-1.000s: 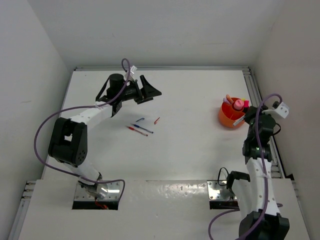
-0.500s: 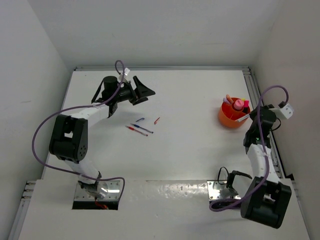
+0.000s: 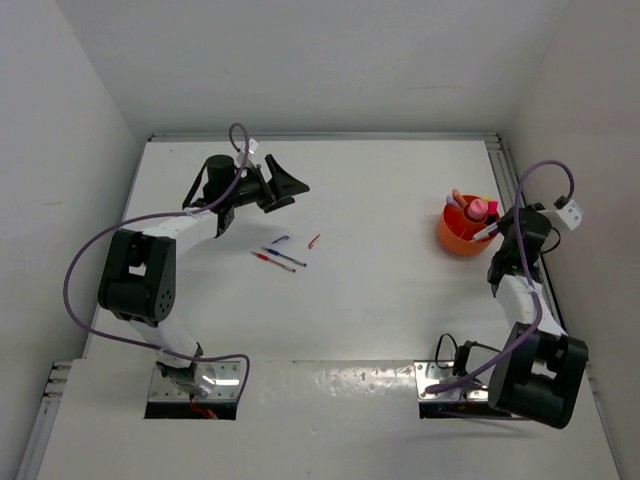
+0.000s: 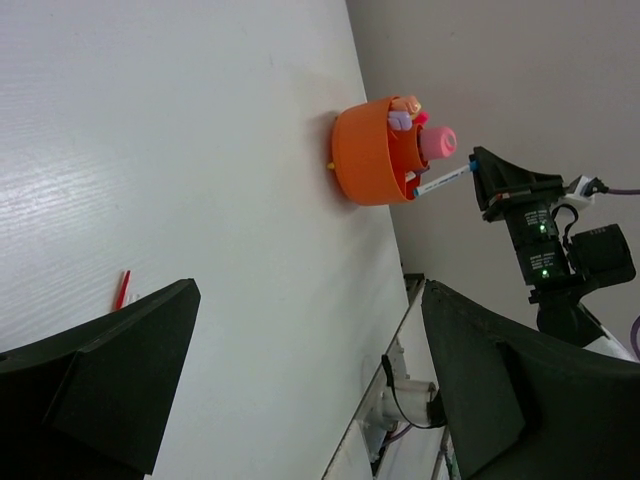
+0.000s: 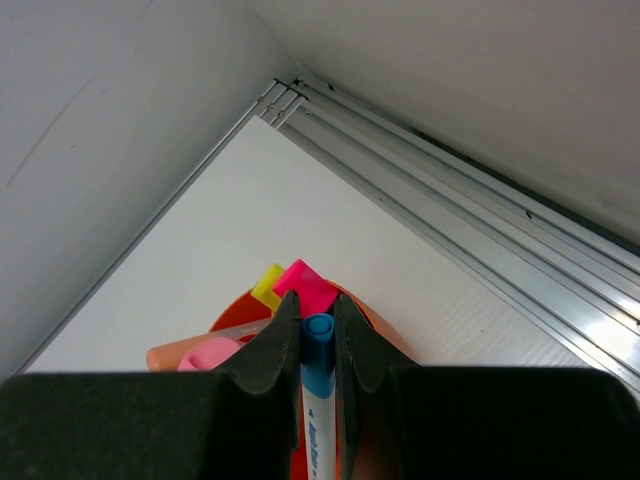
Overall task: Sort the stationery into containers
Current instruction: Place the pen in the storage box, then pick up the pen cap from the center of the board.
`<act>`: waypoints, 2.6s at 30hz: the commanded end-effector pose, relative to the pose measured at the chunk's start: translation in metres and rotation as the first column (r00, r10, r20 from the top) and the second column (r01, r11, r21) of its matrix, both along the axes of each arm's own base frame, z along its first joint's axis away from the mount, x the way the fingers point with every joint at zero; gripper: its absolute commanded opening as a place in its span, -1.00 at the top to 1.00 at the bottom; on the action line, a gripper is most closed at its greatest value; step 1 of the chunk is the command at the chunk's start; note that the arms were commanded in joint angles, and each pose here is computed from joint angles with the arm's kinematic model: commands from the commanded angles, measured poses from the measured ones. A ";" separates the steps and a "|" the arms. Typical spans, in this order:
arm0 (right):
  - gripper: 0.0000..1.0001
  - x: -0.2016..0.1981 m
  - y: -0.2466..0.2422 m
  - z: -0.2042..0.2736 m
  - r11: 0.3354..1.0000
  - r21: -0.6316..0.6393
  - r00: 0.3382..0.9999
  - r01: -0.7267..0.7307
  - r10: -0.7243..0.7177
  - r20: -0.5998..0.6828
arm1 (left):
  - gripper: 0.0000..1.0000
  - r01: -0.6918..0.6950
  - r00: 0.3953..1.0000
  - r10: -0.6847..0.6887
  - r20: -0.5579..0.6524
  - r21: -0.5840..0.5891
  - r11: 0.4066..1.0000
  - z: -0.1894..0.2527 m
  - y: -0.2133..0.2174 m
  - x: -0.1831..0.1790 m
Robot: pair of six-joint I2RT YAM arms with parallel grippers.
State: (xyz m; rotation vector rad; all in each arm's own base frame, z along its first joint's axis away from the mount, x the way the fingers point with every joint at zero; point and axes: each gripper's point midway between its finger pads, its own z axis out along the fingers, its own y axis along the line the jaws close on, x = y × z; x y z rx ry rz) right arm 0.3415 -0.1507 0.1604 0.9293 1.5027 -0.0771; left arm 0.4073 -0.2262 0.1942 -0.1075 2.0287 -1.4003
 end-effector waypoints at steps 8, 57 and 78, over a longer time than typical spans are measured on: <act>0.55 0.030 0.004 0.029 0.995 -0.032 0.993 -0.092 0.094 0.072 | -1.00 0.050 0.999 -0.046 -0.028 0.182 0.982 -0.024 0.017 -0.008; 0.17 -0.014 0.151 0.036 0.573 0.225 0.562 -0.788 0.819 -0.117 | -0.15 0.233 0.811 -0.585 -0.004 0.920 0.316 -0.124 -0.045 -0.031; 0.18 -0.011 0.155 0.036 0.554 0.225 0.541 -0.801 0.832 -0.124 | 0.22 0.318 0.810 -0.565 -0.159 0.928 0.193 -0.177 -0.042 -0.021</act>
